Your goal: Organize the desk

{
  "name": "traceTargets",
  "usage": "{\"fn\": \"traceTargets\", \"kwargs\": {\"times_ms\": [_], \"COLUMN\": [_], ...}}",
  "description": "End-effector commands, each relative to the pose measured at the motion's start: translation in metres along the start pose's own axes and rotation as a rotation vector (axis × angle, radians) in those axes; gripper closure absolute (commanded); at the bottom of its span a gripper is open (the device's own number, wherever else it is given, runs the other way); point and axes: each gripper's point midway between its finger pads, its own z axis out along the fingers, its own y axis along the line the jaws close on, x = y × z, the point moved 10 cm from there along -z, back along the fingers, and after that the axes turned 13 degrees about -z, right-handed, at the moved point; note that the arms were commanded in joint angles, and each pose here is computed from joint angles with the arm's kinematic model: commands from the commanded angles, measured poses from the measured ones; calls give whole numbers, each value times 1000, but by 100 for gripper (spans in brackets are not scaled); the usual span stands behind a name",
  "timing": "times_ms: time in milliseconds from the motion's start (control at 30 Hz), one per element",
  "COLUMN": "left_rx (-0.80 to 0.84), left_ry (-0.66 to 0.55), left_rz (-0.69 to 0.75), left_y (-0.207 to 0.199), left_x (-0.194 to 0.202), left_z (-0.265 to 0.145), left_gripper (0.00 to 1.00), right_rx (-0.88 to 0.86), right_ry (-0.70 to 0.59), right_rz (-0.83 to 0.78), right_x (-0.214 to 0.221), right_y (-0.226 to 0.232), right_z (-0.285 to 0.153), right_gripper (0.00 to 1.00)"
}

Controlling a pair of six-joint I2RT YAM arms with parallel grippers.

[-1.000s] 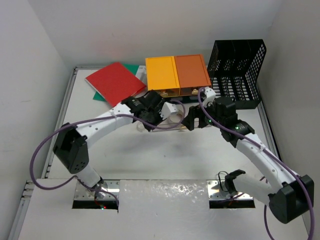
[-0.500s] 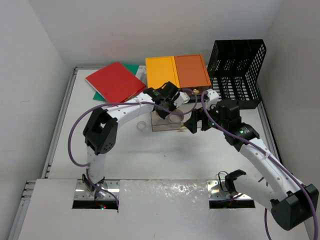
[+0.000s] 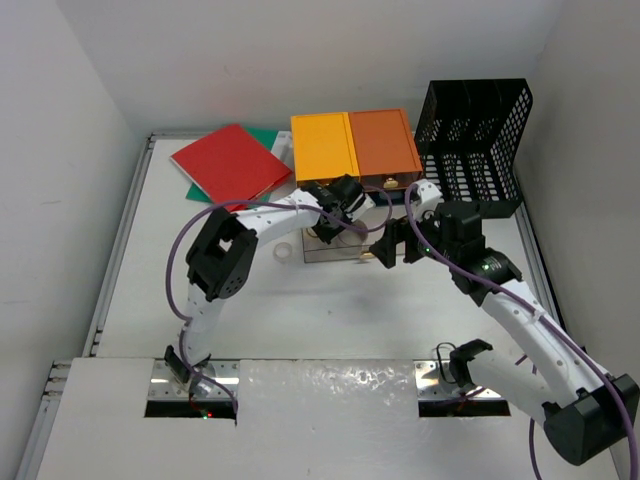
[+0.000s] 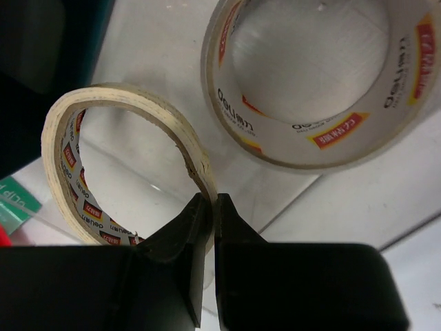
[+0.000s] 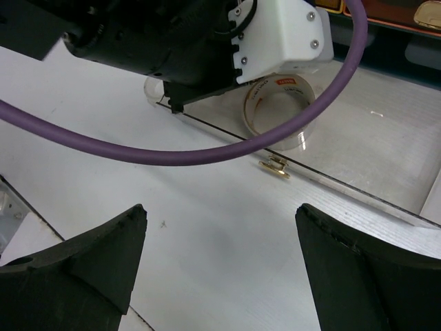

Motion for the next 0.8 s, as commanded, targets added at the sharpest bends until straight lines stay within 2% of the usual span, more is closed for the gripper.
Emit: {"fn": "traceTargets", "kwargs": {"times_ms": [0,100,200,300,400,433,533,600,700,733,767], "left_rx": [-13,99,217,234,214,206,181,135,95,84,50], "left_ry": [-46,-23,-49,-77,-59,-55,-24,-20,-47,-113,-127], "left_rz": [-24,-8,-8,1,15,16,26,34,44,37,37], "left_y": [-4,-12,-19,-19,-17,-16,-12,-6,3,9,14], "left_x": [-13,-12,-16,-20,-20,-22,-19,-18,-26,-37,-38], "left_z": [-2,-2,-11,-16,-19,-21,-30,-38,-72,-97,-112], "left_gripper": [100,100,100,98,82,67,51,48,47,47,46], "right_rx": [15,13,15,8,3,0,6,19,68,77,84], "right_ry": [-25,-27,-27,-24,-22,-20,-17,-4,28,26,24], "right_rz": [-17,-20,-18,-14,-13,-11,-18,-22,-28,-35,-38], "right_x": [-4,-5,-4,-3,-4,-4,-4,-2,1,0,-2], "right_y": [-1,-1,-1,-1,-1,0,-1,-2,-6,-7,-8], "right_z": [-3,-3,-3,-1,-1,-2,-3,-3,-2,-3,-3], "right_gripper": [14,14,14,14,14,14,13,12,11,11,11]}}
